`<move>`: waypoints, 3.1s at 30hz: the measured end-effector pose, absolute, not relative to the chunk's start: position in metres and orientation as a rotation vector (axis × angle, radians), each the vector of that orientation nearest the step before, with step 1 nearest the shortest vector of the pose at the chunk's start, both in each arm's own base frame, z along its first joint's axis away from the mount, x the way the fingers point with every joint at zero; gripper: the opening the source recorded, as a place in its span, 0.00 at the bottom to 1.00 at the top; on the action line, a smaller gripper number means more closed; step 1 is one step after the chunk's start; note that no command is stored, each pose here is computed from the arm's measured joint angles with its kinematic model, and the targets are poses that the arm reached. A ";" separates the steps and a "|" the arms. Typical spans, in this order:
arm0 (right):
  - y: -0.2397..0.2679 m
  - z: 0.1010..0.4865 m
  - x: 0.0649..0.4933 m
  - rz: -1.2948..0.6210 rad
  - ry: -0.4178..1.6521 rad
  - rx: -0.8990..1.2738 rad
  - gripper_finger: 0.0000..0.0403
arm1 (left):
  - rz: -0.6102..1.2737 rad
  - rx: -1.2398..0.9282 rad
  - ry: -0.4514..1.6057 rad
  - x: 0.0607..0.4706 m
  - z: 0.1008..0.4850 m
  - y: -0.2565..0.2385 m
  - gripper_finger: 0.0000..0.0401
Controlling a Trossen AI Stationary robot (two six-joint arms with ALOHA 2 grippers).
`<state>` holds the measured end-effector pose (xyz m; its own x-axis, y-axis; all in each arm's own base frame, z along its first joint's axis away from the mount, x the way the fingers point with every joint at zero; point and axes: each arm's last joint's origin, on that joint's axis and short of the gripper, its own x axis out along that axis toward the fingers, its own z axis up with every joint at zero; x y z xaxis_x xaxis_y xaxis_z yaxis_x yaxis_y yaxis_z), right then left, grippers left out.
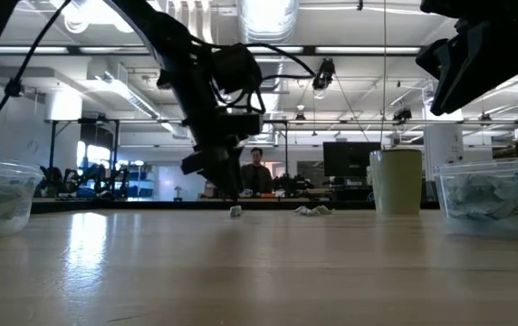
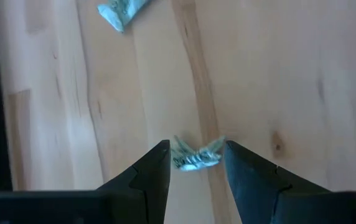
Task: Pick and place Stevia / Truvia into bins
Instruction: Put the stevia packet into the left transparent container
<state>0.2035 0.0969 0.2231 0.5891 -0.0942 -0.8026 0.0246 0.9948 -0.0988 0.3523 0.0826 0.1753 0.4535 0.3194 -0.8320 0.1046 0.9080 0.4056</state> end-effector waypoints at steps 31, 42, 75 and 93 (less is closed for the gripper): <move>0.098 0.222 0.206 -0.046 0.908 -0.098 0.16 | 0.097 0.419 1.166 0.352 0.163 0.090 0.33; 0.098 0.222 0.206 -0.043 0.906 -0.097 0.15 | 0.085 0.416 1.202 0.356 0.147 0.091 0.33; 0.098 0.221 0.206 -0.039 0.907 -0.109 0.14 | 0.122 0.380 1.164 0.348 0.175 0.084 0.01; 0.098 0.221 0.206 -0.035 0.895 -0.107 0.14 | 0.101 0.226 1.065 0.284 0.271 -0.001 0.01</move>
<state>0.2064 0.0984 0.2209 0.6254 -0.0750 -0.7767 -0.0140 0.9941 -0.1073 0.2840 -0.0008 0.2707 0.4822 0.1905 -0.8551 0.0271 0.9723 0.2320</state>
